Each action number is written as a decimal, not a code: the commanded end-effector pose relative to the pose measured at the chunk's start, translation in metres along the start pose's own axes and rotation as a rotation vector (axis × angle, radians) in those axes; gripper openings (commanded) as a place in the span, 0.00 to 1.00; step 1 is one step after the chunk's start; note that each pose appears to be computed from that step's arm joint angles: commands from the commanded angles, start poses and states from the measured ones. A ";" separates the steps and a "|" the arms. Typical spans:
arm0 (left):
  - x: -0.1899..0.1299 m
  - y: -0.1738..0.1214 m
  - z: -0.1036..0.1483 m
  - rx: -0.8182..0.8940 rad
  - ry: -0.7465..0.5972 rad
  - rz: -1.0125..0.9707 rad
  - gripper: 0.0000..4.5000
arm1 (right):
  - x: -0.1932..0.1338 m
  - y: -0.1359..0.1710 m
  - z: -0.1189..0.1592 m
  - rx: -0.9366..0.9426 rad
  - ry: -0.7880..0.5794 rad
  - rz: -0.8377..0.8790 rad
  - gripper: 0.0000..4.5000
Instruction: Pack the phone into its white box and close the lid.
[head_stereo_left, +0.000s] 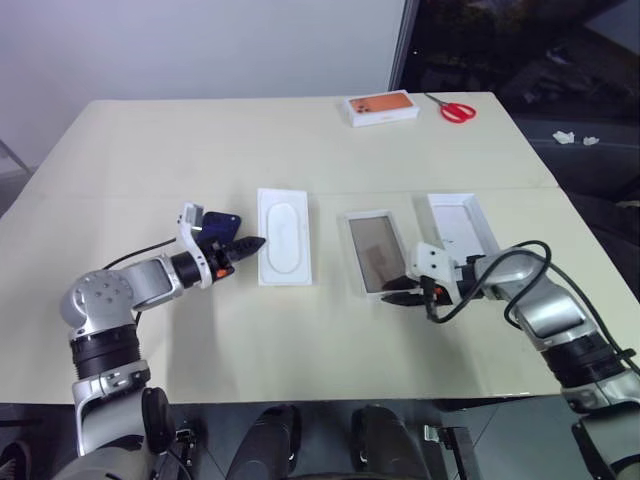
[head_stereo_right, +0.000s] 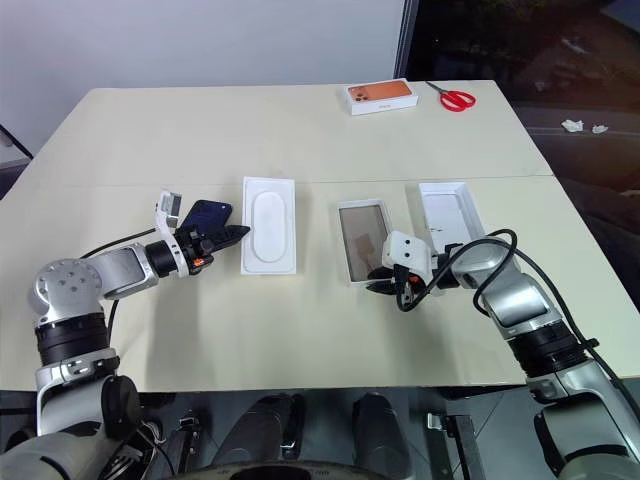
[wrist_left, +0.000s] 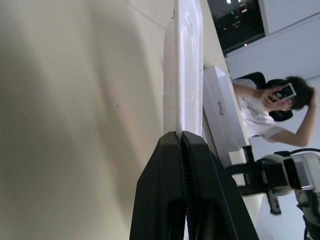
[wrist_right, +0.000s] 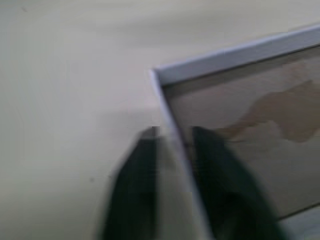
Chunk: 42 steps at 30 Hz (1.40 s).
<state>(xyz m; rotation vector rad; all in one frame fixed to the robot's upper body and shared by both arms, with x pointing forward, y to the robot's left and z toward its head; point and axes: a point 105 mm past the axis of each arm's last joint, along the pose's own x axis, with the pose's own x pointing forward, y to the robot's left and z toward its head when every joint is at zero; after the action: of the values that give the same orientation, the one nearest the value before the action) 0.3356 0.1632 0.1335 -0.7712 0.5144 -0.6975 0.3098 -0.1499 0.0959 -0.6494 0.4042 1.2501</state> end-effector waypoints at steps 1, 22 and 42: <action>-0.002 -0.011 0.010 0.034 -0.039 -0.030 0.00 | 0.004 -0.001 0.000 -0.057 0.021 0.008 0.01; 0.006 -0.044 0.033 -0.011 -0.124 -0.127 0.00 | 0.063 0.036 0.079 -0.048 -0.238 0.100 0.14; 0.025 -0.033 -0.020 -0.096 0.003 -0.076 0.00 | -0.032 -0.008 0.050 0.049 -0.231 -0.089 0.89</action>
<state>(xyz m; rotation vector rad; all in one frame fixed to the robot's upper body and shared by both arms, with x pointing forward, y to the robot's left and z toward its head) 0.3285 0.1231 0.1354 -0.9092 0.5463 -0.7264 0.3021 -0.1375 0.1459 -0.4468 0.2557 1.2359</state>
